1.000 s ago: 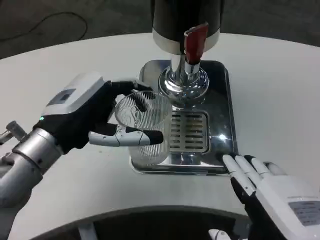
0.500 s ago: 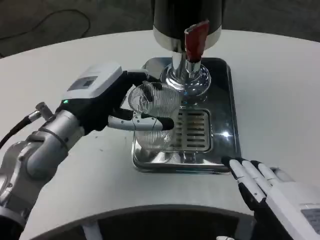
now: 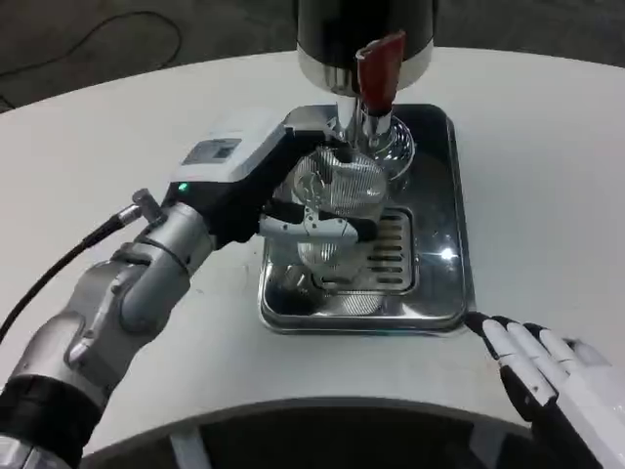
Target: Grasp the cup under the faucet to collect the drink, then remove the cup.
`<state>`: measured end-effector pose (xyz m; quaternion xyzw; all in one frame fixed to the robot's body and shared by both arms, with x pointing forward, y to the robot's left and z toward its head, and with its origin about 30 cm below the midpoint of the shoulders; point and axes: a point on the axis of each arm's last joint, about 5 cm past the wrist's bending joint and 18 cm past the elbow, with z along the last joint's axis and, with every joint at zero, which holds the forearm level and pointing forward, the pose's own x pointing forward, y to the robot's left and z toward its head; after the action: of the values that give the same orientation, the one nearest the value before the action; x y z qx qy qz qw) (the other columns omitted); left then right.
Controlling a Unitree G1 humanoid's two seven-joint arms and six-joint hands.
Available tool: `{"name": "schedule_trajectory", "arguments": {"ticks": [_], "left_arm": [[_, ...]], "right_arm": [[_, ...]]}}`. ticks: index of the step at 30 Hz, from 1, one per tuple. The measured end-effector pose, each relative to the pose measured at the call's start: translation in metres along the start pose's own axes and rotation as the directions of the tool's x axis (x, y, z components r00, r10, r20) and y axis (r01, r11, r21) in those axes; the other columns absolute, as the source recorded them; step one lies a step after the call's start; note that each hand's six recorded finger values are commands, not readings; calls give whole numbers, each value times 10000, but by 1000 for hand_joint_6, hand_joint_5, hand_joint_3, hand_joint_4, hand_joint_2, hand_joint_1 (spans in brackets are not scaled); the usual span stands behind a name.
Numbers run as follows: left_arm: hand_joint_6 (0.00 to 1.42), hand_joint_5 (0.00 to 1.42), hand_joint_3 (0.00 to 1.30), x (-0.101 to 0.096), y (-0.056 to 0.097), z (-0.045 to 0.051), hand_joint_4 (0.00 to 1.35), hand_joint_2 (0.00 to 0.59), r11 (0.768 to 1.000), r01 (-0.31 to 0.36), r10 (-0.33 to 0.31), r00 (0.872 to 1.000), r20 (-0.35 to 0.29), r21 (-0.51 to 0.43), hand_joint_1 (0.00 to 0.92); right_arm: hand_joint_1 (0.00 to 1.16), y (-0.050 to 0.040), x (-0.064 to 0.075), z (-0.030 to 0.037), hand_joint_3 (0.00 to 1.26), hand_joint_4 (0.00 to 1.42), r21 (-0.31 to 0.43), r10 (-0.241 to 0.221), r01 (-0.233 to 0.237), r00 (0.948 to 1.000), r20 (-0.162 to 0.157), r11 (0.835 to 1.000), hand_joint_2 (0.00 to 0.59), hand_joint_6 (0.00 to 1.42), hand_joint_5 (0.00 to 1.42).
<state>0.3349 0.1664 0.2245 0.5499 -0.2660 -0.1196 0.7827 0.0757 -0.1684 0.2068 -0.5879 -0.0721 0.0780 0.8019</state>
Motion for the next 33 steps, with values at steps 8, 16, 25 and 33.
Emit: {"name": "schedule_trajectory", "arguments": {"ticks": [8, 16, 25, 33], "left_arm": [[1424, 1418, 1031, 76, -85, 57, 1206, 186, 9997, -225, 224, 9995, 233, 9, 500], [1394, 1208, 812, 114, -120, 79, 907, 144, 9987, -401, 391, 9987, 333, 316, 429], [1269, 913, 558, 134, -105, 81, 595, 131, 9986, -312, 306, 9994, 142, 428, 267], [813, 490, 336, 135, -101, 78, 265, 106, 9990, -161, 160, 9999, 32, 415, 164]], "right_arm": [[238, -30, -15, -47, 0, 0, 66, 132, -131, 9998, -138, 9999, 419, 0, 0], [239, -51, -35, -86, 6, 0, 166, 217, -213, 9994, -269, 9996, 420, 0, 0], [240, -61, -42, -100, 25, 0, 211, 314, -308, 9991, -282, 9993, 420, 0, 0], [241, -66, -31, -97, 43, 0, 208, 470, -466, 9987, -190, 9987, 420, 0, 0]]}}
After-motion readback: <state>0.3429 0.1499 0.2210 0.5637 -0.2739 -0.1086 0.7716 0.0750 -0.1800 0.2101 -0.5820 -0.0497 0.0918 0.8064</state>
